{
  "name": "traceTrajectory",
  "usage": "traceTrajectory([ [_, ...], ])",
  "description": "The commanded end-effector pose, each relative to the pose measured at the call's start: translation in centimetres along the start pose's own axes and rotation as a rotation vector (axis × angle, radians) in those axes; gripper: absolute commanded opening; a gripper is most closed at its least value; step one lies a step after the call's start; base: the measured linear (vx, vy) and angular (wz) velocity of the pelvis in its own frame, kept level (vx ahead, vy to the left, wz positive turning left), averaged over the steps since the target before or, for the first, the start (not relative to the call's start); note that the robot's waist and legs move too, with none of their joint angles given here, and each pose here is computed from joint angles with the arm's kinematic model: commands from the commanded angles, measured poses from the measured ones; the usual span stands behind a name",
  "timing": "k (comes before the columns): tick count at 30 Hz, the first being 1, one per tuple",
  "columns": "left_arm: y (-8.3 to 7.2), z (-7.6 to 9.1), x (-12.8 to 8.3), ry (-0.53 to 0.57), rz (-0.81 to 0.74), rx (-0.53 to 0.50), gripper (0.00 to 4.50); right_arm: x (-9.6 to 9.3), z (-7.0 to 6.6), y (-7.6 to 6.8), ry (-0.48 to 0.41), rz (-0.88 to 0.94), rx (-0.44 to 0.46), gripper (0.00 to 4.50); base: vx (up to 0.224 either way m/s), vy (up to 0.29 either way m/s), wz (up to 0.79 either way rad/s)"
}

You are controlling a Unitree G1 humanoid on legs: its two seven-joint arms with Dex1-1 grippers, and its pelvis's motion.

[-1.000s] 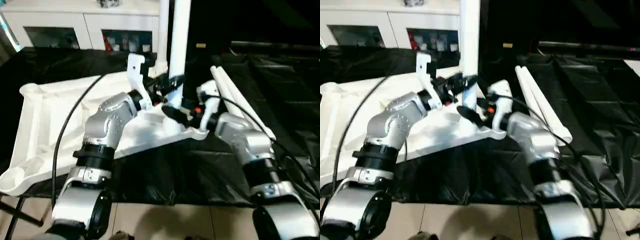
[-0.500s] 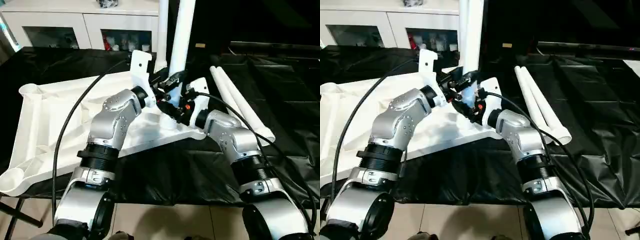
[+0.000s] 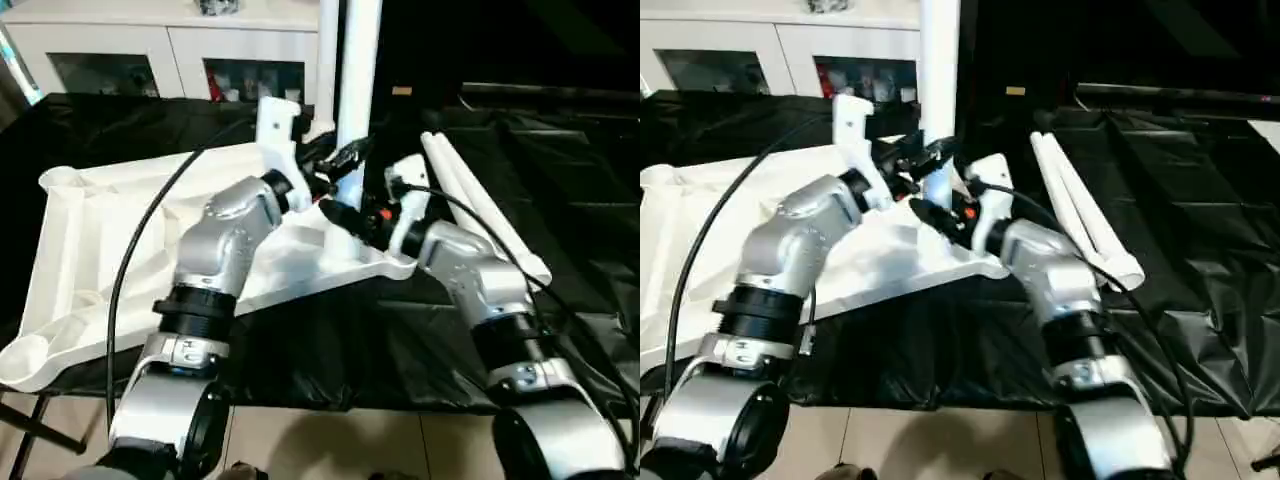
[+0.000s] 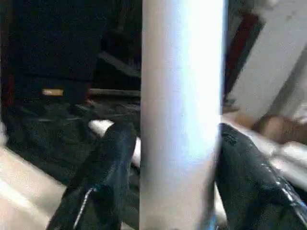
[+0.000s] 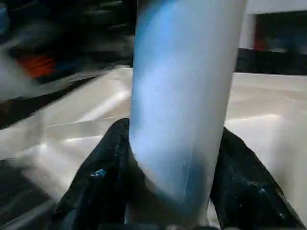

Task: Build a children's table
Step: Insert table leg to table base

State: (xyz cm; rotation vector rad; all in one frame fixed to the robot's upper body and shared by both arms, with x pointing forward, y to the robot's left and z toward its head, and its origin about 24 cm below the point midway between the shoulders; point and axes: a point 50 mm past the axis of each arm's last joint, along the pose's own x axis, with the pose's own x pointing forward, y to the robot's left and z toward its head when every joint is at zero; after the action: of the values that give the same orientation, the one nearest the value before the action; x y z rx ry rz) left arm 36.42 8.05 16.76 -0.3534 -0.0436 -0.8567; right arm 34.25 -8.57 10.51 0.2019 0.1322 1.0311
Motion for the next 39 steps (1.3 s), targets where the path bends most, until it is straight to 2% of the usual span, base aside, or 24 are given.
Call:
traceTrajectory([
  [1,-0.4,0.9,0.2,-0.023,-0.072,-0.029,2.99,0.0,1.2,0.9,-0.053,0.098,-0.025,1.89,0.000,0.000,0.00],
  [4,-0.6,1.4,-0.4,-0.022,-0.215,-0.134,3.00,-0.9,1.3,1.9,-0.066,0.230,-0.004,1.88,0.000,0.000,0.00],
  [5,-0.7,1.7,-1.0,-0.003,-0.309,-0.196,3.00,-1.5,1.4,2.4,-0.069,0.315,0.006,1.88,0.000,0.000,0.00],
  [10,-0.8,2.6,-1.8,-0.012,-0.419,-0.277,3.00,-2.4,1.6,3.0,-0.083,0.401,0.036,1.88,0.000,0.000,0.00],
  [11,-1.2,3.2,-2.3,-0.032,-0.503,-0.319,3.00,-2.9,1.6,3.3,-0.070,0.451,0.058,1.88,0.000,0.000,0.00],
  [13,-1.6,3.3,-2.6,-0.016,-0.564,-0.327,2.66,-3.2,1.5,3.6,-0.056,0.485,0.071,1.88,0.000,0.000,0.00],
  [16,-2.1,3.0,-3.0,0.024,-0.618,-0.296,2.54,-3.5,1.3,3.7,-0.038,0.502,0.074,1.88,0.000,0.000,0.00],
  [18,-2.2,3.0,-3.1,0.021,-0.633,-0.301,2.28,-3.7,1.2,3.8,-0.027,0.511,0.082,1.87,0.000,0.000,0.00],
  [22,-2.0,3.0,-2.7,0.000,-0.585,-0.292,1.93,-3.8,1.3,3.9,-0.024,0.515,0.084,1.87,0.000,0.000,0.00],
  [26,-1.8,2.9,-2.4,0.007,-0.536,-0.267,1.86,-3.8,1.4,3.9,-0.020,0.502,0.067,1.87,0.000,0.000,0.00],
  [27,-1.7,2.9,-2.1,0.009,-0.493,-0.241,1.85,-3.6,1.4,3.7,-0.012,0.470,0.053,2.43,0.000,0.000,0.00],
  [28,-1.6,2.8,-2.0,0.010,-0.474,-0.229,1.85,-3.5,1.4,3.6,-0.009,0.456,0.050,2.57,0.000,0.000,0.00],
  [31,-1.1,2.6,-1.3,0.031,-0.340,-0.112,1.84,-2.5,1.4,2.6,0.013,0.307,0.009,2.60,0.000,0.000,0.00],
  [32,-1.0,2.5,-1.0,0.038,-0.280,-0.069,1.82,-2.1,1.2,2.4,0.019,0.255,-0.032,2.86,0.000,0.000,0.00],
  [34,-0.8,2.5,-0.6,0.037,-0.207,-0.030,1.82,-1.4,0.9,2.0,0.044,0.166,-0.062,2.98,0.000,0.000,0.00],
  [37,-0.7,2.6,-0.2,0.032,-0.130,0.009,1.82,-0.6,0.4,1.5,0.066,0.069,-0.081,3.02,0.000,0.000,0.00],
  [39,-0.6,2.9,0.3,0.024,0.000,0.073,1.82,0.7,-0.2,0.8,0.065,-0.086,-0.073,3.02,0.000,0.000,0.00],
])
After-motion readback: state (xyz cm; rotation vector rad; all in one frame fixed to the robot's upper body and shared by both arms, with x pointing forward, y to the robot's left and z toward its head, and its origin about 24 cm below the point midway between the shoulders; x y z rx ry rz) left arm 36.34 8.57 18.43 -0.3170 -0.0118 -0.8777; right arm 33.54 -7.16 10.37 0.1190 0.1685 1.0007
